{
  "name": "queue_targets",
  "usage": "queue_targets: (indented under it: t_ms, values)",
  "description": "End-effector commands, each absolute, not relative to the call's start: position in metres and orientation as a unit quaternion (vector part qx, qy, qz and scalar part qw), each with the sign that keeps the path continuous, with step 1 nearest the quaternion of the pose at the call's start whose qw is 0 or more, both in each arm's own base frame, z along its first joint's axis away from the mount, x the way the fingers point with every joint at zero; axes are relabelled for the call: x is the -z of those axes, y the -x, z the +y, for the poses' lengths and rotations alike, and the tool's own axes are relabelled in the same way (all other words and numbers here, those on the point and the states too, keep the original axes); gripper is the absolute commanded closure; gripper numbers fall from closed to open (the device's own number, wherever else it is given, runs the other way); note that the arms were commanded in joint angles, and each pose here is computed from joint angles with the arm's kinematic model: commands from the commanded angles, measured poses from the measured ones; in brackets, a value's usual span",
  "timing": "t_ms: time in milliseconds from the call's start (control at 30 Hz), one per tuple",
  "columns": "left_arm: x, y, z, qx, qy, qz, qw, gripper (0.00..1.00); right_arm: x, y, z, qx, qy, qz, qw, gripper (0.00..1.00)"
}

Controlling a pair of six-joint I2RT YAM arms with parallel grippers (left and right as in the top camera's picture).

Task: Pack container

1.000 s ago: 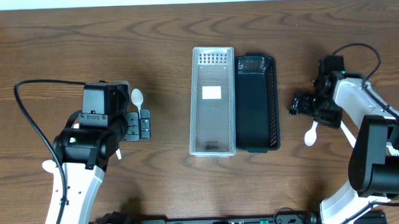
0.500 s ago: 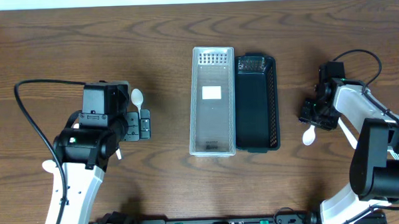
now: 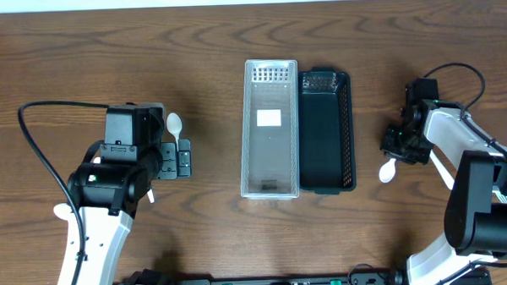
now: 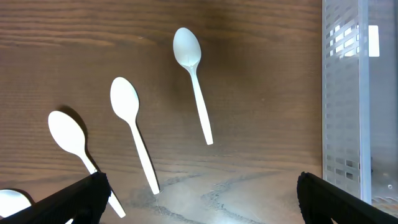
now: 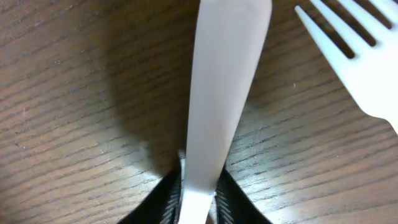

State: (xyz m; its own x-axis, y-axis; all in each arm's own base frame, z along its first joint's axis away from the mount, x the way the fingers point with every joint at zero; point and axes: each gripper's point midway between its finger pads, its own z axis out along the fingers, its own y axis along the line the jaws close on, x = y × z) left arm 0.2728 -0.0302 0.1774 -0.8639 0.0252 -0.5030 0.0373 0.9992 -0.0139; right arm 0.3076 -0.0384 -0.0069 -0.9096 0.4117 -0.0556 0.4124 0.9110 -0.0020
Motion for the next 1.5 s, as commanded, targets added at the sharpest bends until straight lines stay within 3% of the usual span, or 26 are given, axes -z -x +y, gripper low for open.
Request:
queue_targets:
  t_ms: [0, 200, 367, 467, 633, 733, 833, 967, 1300, 1400, 1467]
  values:
    - [-0.184, -0.276, -0.029, 0.007, -0.016, 0.963, 0.268, 0.02, 0.022, -0.293, -0.033, -0.006, -0.216, 0.976, -0.001, 0.83]
    - [-0.184, -0.276, -0.029, 0.007, -0.016, 0.963, 0.268, 0.02, 0.021, -0.296, -0.033, -0.007, -0.216, 0.976, 0.003, 0.99]
    - [-0.184, -0.276, -0.029, 0.007, -0.015, 0.963, 0.268, 0.02, 0.000, -0.316, -0.033, -0.010, -0.211, 0.977, 0.035, 0.99]
    - [-0.184, -0.276, -0.030, 0.007, -0.016, 0.963, 0.268, 0.02, -0.036, -0.339, -0.027, -0.017, -0.199, 0.977, 0.081, 0.99]
    - [-0.184, -0.276, -0.030, 0.007, -0.015, 0.963, 0.268, 0.02, -0.134, -0.372, 0.009, -0.049, -0.135, 0.971, 0.192, 0.99]
    - [-0.184, -0.276, -0.030, 0.007, -0.015, 0.963, 0.268, 0.02, -0.184, -0.376, 0.042, -0.073, -0.090, 0.962, 0.246, 0.99]
    - [-0.184, -0.276, -0.030, 0.007, -0.015, 0.963, 0.268, 0.02, -0.205, -0.371, 0.076, -0.090, -0.046, 0.958, 0.268, 0.99]
    - [-0.184, -0.276, -0.030, 0.007, -0.015, 0.963, 0.268, 0.02, -0.188, -0.361, 0.106, -0.101, -0.032, 0.966, 0.237, 0.99]
    - [-0.184, -0.276, -0.029, 0.007, -0.015, 0.963, 0.268, 0.02, -0.091, -0.354, 0.128, -0.070, -0.018, 0.991, 0.116, 0.97]
    - [-0.184, -0.276, -0.029, 0.007, -0.015, 0.963, 0.268, 0.02, -0.085, -0.354, 0.131, -0.068, -0.010, 0.991, 0.111, 0.88]
    - [-0.184, -0.276, -0.029, 0.007, -0.015, 0.963, 0.268, 0.02, -0.087, -0.356, 0.132, -0.070, -0.004, 0.990, 0.119, 0.73]
